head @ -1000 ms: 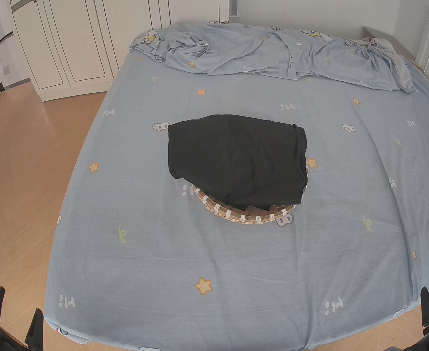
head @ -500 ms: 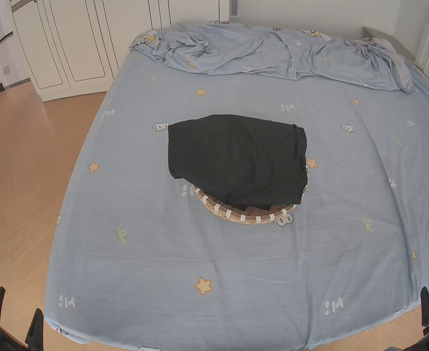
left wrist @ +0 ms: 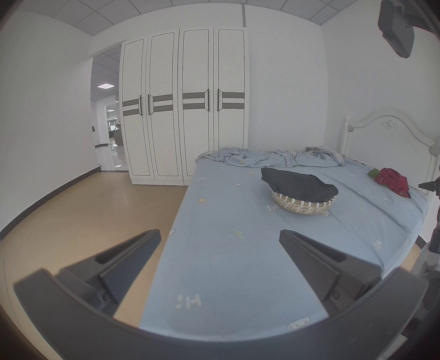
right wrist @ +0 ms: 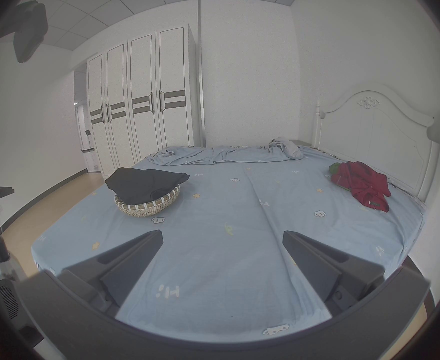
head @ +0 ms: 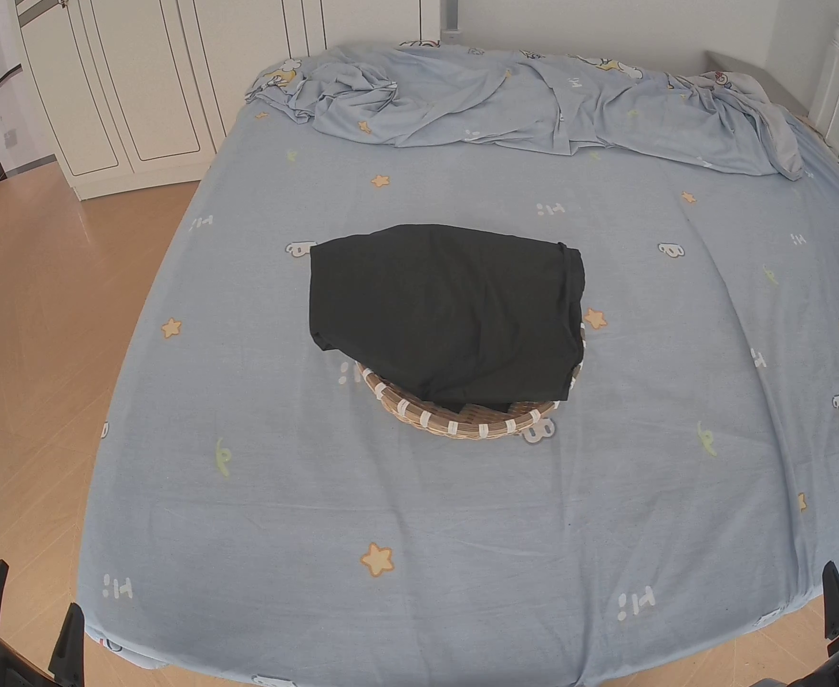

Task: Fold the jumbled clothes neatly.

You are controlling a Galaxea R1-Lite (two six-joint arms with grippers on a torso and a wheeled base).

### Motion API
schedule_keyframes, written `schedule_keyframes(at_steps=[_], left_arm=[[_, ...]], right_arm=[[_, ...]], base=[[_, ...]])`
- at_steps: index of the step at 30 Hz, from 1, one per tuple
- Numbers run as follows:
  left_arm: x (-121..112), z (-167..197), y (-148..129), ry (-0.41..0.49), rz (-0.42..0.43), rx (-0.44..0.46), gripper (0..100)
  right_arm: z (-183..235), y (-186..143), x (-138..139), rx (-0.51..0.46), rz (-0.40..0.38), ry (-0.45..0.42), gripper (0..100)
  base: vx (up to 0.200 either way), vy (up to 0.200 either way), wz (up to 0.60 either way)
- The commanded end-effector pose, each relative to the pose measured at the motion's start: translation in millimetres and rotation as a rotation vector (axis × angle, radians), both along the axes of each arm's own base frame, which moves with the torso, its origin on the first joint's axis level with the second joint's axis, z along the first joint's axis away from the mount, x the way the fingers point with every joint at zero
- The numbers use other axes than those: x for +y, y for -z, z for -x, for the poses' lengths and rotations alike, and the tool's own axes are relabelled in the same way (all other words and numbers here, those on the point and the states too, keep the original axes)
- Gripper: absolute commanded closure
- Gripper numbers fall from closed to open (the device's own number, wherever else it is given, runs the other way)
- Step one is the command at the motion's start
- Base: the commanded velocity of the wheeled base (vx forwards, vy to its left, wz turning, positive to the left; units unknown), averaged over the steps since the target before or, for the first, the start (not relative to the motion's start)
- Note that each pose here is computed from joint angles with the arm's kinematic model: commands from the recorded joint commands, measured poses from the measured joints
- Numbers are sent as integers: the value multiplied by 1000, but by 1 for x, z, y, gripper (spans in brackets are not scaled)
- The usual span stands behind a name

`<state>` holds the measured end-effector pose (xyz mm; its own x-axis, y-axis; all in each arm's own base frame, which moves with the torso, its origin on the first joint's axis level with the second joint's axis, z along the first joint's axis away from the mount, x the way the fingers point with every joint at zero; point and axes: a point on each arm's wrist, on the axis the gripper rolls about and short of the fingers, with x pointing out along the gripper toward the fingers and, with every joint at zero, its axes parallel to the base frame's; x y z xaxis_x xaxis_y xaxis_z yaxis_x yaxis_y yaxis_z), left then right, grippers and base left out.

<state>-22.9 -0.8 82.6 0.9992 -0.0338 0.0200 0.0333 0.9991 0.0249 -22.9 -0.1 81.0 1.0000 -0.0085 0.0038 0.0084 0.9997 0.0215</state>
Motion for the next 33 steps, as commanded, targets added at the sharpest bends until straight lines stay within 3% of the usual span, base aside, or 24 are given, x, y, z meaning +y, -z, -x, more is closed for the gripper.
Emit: schedule_keyframes(at_steps=[1, 33], left_arm=[[0, 0, 5, 0, 0, 2, 0], [0, 0, 5, -2, 1, 3, 0]], right_arm=[[0, 5, 0, 1, 0, 1, 0], [0, 5, 0, 1, -2, 1, 0]], base=[[0, -200, 0], [0, -200, 0]])
